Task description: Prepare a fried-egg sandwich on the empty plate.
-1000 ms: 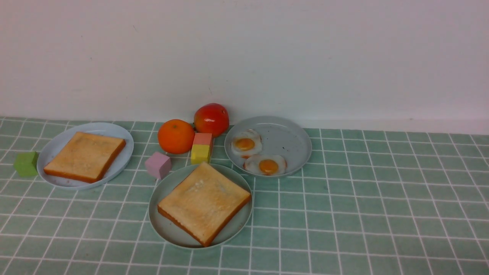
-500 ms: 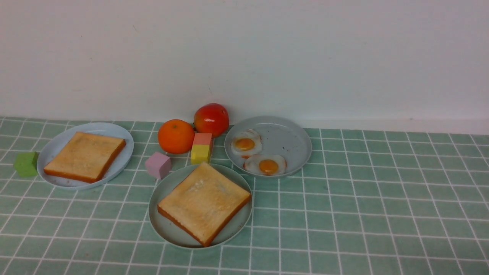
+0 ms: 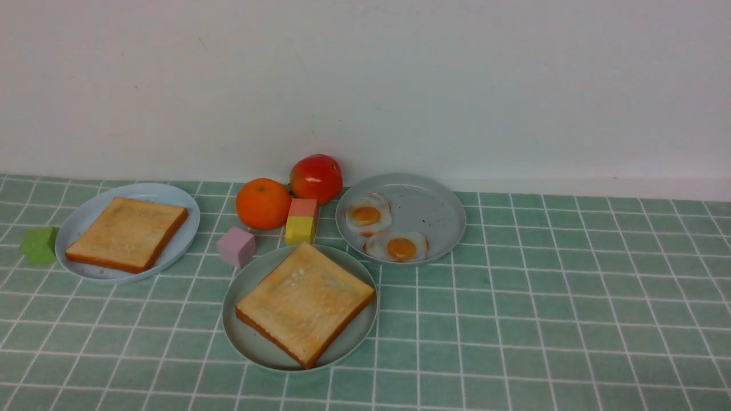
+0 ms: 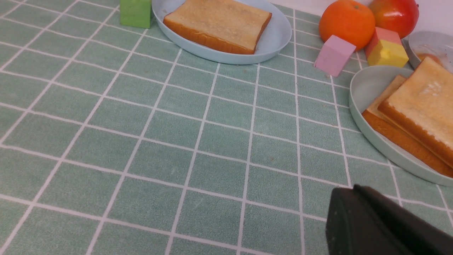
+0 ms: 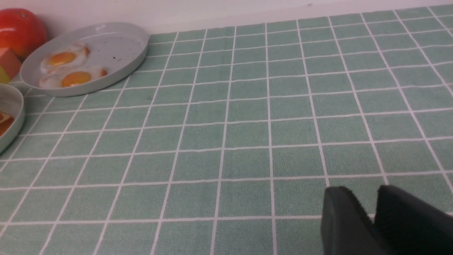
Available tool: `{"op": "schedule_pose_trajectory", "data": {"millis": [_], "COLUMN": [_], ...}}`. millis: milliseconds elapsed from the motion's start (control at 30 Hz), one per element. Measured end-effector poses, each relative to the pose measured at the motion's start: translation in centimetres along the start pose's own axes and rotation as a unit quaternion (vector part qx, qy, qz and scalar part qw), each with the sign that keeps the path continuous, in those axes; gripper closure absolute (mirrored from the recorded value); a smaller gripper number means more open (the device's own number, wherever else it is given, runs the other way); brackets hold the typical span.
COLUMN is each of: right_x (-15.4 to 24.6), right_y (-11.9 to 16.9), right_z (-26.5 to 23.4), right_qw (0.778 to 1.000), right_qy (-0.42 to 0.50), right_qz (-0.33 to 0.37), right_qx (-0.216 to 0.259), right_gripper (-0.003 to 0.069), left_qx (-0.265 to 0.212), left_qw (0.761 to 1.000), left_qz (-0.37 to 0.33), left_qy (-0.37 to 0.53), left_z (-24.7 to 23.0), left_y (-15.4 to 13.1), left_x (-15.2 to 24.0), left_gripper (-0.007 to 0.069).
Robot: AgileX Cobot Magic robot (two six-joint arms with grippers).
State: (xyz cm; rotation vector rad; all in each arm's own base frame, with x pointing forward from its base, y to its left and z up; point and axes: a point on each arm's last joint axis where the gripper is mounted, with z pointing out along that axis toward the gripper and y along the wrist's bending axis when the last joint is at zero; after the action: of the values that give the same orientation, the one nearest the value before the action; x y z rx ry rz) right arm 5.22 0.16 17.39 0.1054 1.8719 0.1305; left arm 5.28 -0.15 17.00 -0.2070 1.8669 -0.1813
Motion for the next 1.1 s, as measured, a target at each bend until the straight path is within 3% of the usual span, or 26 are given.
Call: {"op": "schedule_pose_trajectory", "data": {"millis": [1100], "right_x": [0.00], "right_y": [0.00], "right_z": [0.00], "right_qw": [1.000], "right_qy": [0.000], "right_qz": [0.000], "right_qx": [0.000], "right_gripper": [0.0449], "left_qx": [0.000], "left_qw": [1.000], "left_qz": [0.000], "left_qy": [0.000], "left_z": [0.00], "left_y": [0.00], "left_x": [0.00], "left_gripper": [0.0615]}}
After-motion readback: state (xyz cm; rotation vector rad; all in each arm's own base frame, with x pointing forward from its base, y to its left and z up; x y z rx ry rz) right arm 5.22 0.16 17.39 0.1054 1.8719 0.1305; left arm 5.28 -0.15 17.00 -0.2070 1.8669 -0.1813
